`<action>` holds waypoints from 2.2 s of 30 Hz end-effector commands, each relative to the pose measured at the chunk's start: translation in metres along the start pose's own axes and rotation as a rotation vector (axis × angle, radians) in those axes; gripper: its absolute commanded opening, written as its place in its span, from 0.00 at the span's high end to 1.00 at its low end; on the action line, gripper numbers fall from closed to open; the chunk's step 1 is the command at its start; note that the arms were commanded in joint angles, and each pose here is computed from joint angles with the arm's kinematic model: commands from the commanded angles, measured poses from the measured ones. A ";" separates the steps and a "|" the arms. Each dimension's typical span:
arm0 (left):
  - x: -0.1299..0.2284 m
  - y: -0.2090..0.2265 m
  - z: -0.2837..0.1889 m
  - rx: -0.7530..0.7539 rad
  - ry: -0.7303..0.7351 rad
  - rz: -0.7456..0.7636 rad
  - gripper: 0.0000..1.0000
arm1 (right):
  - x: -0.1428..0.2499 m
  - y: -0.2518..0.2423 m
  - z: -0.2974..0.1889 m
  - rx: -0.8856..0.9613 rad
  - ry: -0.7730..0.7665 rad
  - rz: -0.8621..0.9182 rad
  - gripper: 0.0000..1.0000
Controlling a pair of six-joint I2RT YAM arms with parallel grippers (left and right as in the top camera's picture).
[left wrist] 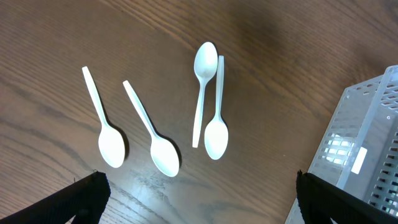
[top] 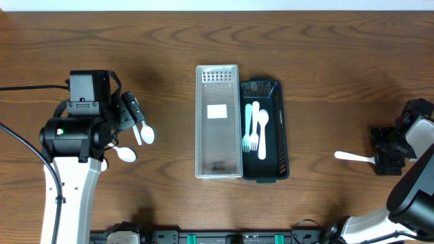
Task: Pack container
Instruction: 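Move the right gripper over the remaining white fork, then close the right gripper on the white fork's handle and lift, then carry the white fork with the right gripper into the dark green basket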
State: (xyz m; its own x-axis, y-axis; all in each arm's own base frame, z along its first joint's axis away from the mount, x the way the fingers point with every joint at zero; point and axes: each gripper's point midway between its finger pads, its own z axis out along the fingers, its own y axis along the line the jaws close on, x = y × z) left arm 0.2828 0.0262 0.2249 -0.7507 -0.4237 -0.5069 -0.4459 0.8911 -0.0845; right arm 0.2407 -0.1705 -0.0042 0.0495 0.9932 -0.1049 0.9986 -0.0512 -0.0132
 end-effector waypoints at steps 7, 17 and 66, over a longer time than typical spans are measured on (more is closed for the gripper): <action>-0.003 0.003 -0.001 -0.019 -0.010 0.013 0.02 | 0.003 -0.019 0.019 0.042 -0.013 -0.013 0.07; -0.003 0.003 -0.001 -0.019 -0.009 0.013 0.02 | 0.008 -0.021 0.020 0.040 0.010 -0.014 0.44; -0.003 0.003 -0.001 -0.019 -0.010 0.013 0.02 | 0.234 0.138 -0.242 -0.553 -0.230 -1.348 0.99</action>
State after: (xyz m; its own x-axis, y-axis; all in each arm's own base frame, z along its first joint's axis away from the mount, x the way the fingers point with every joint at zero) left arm 0.2828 0.0262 0.2249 -0.7507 -0.4237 -0.5069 -0.4459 0.8911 -0.0845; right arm 0.3991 0.0488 0.2040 -0.8097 0.3879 -0.4404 0.3341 0.9216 0.1974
